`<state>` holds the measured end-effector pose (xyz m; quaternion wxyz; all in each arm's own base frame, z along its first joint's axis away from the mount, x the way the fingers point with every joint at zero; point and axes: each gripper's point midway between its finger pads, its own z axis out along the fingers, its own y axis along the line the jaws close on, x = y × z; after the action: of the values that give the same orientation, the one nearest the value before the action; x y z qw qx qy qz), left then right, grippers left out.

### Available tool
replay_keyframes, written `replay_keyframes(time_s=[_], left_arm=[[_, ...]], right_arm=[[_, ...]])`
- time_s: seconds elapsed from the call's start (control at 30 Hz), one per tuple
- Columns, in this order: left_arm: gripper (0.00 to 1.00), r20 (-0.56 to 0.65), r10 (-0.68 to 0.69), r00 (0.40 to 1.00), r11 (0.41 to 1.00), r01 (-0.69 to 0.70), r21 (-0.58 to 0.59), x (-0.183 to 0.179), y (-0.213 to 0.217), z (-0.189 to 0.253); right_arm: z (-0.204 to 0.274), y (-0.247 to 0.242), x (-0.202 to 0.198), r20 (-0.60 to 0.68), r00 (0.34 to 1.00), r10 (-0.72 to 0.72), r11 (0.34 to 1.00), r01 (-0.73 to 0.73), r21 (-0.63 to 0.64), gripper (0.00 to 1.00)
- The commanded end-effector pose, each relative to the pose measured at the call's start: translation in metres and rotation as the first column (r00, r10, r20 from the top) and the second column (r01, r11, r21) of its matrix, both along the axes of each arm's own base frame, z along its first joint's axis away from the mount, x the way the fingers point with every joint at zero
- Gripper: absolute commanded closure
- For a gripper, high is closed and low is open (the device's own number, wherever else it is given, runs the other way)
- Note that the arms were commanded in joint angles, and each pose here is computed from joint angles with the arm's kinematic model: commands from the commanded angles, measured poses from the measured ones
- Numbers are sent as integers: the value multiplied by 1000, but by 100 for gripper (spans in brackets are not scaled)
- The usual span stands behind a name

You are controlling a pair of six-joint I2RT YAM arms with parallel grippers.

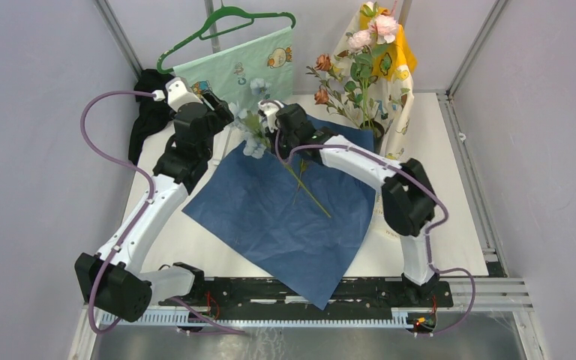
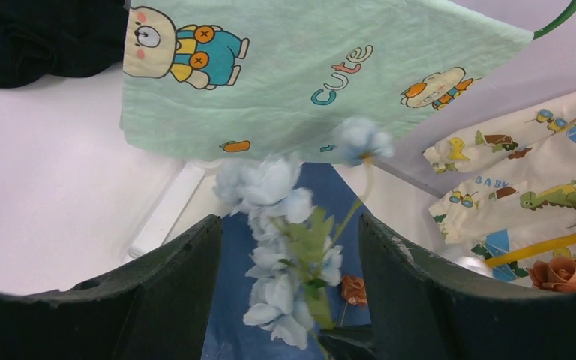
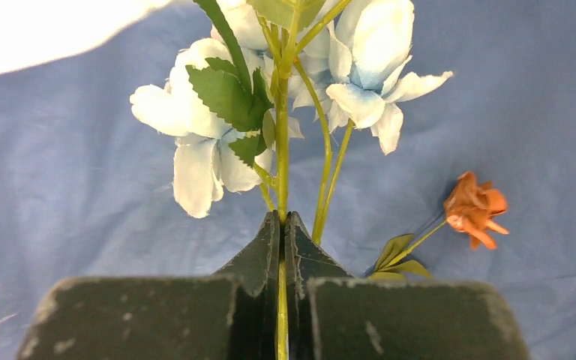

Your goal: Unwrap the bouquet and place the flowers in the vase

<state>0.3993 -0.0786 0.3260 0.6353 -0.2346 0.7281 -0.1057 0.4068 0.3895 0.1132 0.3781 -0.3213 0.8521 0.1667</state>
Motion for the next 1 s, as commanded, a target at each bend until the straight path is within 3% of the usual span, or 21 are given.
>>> replay_keyframes(time_s=[0.0, 0.2, 0.37, 0.5, 0.67, 0.83, 0.97], left_arm=[[27, 62, 7, 998, 1000, -6, -17, 2, 3, 20], [28, 82, 24, 996, 1000, -23, -14, -5, 9, 26], [28, 79, 26, 997, 1000, -25, -3, -5, 10, 25], [28, 68, -2, 998, 1000, 2, -6, 0, 3, 20], [28, 42, -50, 998, 999, 50, -16, 9, -9, 9], [29, 10, -114, 993, 993, 114, -16, 18, -24, -7], [29, -2, -167, 986, 986, 167, -16, 22, -35, -17]], right_arm=[[133, 10, -12, 184, 983, 14, 958, -67, 280, 100], [195, -25, -25, 318, 946, -68, 948, -39, 317, 100], [265, -64, -42, 512, 848, -139, 931, -64, 359, 100], [315, -103, -59, 649, 725, -230, 917, -62, 394, 100], [345, -157, -66, 750, 549, -369, 910, 49, 412, 100], [367, -201, -66, 787, 363, -499, 866, 168, 471, 100], [377, -226, -58, 796, 255, -549, 833, 239, 499, 100]])
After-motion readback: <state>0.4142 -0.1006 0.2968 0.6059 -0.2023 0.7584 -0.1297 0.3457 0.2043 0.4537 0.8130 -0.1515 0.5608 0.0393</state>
